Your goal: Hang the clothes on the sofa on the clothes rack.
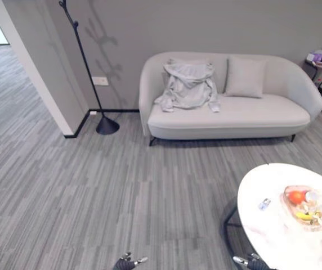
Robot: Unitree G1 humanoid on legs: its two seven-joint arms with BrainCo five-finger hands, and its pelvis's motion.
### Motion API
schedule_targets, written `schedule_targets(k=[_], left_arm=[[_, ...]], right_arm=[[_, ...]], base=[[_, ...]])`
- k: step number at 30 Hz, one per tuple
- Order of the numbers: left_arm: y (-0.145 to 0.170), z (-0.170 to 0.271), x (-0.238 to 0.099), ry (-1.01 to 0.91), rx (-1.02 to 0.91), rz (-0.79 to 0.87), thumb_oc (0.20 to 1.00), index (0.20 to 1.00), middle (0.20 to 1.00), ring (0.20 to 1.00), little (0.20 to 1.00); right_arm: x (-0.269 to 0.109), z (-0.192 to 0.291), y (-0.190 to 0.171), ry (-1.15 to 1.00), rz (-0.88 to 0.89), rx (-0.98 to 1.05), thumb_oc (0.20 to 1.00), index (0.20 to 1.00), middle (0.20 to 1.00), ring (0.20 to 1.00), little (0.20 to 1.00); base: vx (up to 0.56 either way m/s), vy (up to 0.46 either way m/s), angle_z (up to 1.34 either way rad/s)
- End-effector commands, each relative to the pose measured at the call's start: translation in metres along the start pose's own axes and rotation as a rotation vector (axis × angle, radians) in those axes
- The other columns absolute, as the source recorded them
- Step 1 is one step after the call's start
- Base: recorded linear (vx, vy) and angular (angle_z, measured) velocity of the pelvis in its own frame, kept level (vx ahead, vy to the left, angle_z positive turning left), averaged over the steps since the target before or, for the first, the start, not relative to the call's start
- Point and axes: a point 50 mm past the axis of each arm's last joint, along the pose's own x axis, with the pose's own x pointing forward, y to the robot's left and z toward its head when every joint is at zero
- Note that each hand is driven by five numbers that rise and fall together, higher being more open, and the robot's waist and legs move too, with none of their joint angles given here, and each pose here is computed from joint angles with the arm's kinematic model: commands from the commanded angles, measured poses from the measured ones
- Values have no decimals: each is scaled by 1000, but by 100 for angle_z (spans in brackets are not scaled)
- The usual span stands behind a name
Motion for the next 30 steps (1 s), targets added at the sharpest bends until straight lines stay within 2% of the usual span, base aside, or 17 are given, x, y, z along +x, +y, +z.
schedule_targets(k=[1, 22, 30], left_arm=[[-5, 38, 9, -104, 50, -11, 1000, 1000, 1000, 1000, 1000], [1, 50, 10, -133, 54, -1, 1000, 1000, 1000, 1000, 1000], [0, 60, 11, -164, 91, -9, 1000, 1000, 1000, 1000, 1000]], right_arm=[[6, 28, -4, -71, 3, -83, 1000, 1000, 1000, 1000, 1000], [10, 51, -6, -118, -1, -69, 1000, 1000, 1000, 1000, 1000], [9, 43, -14, -95, -28, -39, 1000, 1000, 1000, 1000, 1000]], base=[[13, 39, 0], [15, 77, -6], [219, -15, 11]])
